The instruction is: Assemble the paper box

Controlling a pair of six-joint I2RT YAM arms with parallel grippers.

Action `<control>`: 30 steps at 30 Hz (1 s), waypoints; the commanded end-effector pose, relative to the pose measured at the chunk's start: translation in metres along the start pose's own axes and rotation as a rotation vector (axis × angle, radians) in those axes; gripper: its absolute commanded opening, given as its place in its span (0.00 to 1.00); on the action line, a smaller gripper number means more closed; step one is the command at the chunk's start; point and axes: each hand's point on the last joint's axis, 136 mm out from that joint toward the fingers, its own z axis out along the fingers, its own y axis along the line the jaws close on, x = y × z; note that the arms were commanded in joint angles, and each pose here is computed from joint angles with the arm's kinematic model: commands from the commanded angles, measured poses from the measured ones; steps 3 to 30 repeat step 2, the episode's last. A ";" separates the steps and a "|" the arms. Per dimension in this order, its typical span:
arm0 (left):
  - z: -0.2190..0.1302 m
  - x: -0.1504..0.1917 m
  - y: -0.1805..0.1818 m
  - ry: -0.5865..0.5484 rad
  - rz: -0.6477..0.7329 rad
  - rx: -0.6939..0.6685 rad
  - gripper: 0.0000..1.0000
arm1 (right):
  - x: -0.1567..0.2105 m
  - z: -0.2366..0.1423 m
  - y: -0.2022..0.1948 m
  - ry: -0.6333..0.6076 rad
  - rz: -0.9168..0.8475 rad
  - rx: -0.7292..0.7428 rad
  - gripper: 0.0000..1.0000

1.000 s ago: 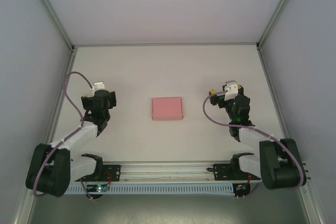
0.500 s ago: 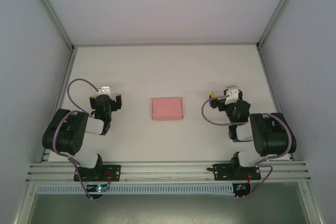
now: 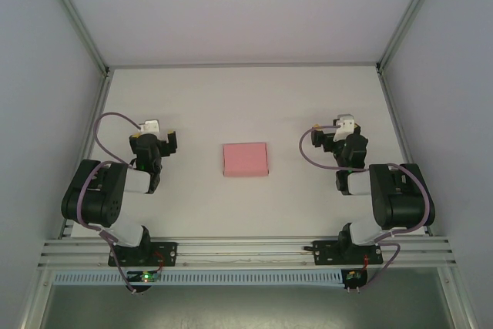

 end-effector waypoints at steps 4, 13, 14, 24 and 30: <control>0.000 -0.015 0.004 -0.045 -0.030 -0.008 1.00 | -0.006 0.001 -0.004 -0.012 0.027 0.028 0.98; 0.000 -0.015 0.004 -0.045 -0.030 -0.008 1.00 | -0.006 0.001 -0.004 -0.012 0.027 0.028 0.98; 0.000 -0.015 0.004 -0.045 -0.030 -0.008 1.00 | -0.006 0.001 -0.004 -0.012 0.027 0.028 0.98; 0.000 -0.015 0.004 -0.045 -0.030 -0.008 1.00 | -0.006 0.001 -0.004 -0.012 0.027 0.028 0.98; 0.000 -0.015 0.004 -0.045 -0.030 -0.008 1.00 | -0.006 0.001 -0.004 -0.012 0.027 0.028 0.98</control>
